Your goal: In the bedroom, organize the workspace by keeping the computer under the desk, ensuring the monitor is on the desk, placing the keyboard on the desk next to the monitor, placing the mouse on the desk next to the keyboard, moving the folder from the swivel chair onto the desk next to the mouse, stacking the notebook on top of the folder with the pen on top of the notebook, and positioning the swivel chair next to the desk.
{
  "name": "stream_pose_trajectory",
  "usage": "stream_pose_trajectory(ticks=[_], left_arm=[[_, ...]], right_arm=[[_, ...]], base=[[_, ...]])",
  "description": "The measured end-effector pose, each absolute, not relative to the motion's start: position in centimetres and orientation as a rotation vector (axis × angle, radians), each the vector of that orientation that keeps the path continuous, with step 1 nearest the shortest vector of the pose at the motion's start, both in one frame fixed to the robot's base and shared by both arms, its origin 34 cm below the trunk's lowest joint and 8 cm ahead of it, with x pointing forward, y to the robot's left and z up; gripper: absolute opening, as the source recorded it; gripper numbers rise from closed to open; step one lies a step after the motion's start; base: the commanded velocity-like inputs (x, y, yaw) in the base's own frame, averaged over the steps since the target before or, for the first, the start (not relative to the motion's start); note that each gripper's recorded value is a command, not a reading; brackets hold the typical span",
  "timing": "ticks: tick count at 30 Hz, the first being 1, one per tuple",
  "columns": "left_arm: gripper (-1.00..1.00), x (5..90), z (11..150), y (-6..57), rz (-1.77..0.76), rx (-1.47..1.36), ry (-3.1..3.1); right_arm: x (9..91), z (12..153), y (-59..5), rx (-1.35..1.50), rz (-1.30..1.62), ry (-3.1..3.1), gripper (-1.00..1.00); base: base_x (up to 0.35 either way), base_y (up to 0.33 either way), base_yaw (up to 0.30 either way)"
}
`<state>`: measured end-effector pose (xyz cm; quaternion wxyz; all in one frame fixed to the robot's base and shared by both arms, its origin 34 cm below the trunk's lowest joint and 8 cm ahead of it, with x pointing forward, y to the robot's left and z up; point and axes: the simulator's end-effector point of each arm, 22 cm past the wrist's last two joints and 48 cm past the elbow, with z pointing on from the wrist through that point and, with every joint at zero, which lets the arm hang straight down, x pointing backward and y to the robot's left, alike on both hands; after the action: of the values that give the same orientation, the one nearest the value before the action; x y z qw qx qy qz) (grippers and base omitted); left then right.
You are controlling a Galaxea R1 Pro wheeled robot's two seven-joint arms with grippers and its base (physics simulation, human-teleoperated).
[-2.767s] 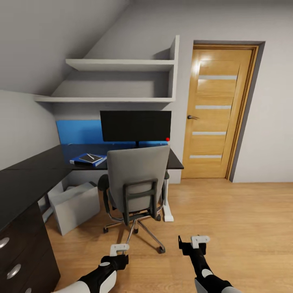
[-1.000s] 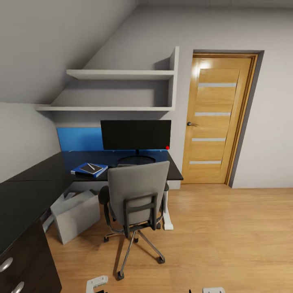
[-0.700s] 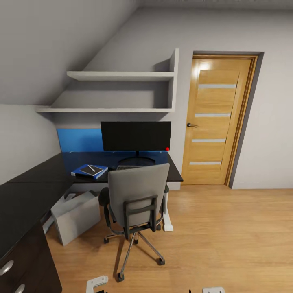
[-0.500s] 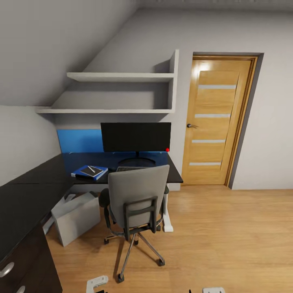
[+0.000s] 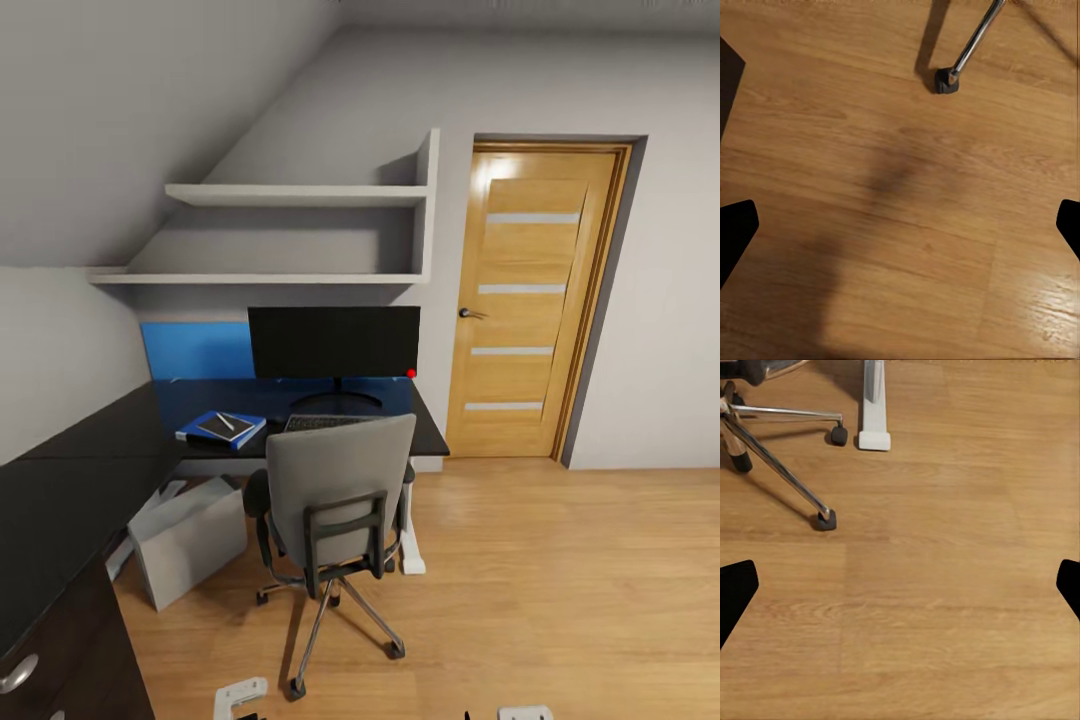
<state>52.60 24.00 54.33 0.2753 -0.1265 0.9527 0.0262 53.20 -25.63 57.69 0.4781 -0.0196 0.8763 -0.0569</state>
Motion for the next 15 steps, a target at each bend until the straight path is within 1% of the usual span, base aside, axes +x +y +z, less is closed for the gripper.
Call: stream_pose_trajectory(ticks=[15], left_arm=[[1.00,52.4,56.7,24.0,0.075,-0.345,2.524]], right_arm=[[53.3,60.2,-25.6,-0.048,-0.139,2.140,1.00]], base=[[0.000,0.000,0.000]])
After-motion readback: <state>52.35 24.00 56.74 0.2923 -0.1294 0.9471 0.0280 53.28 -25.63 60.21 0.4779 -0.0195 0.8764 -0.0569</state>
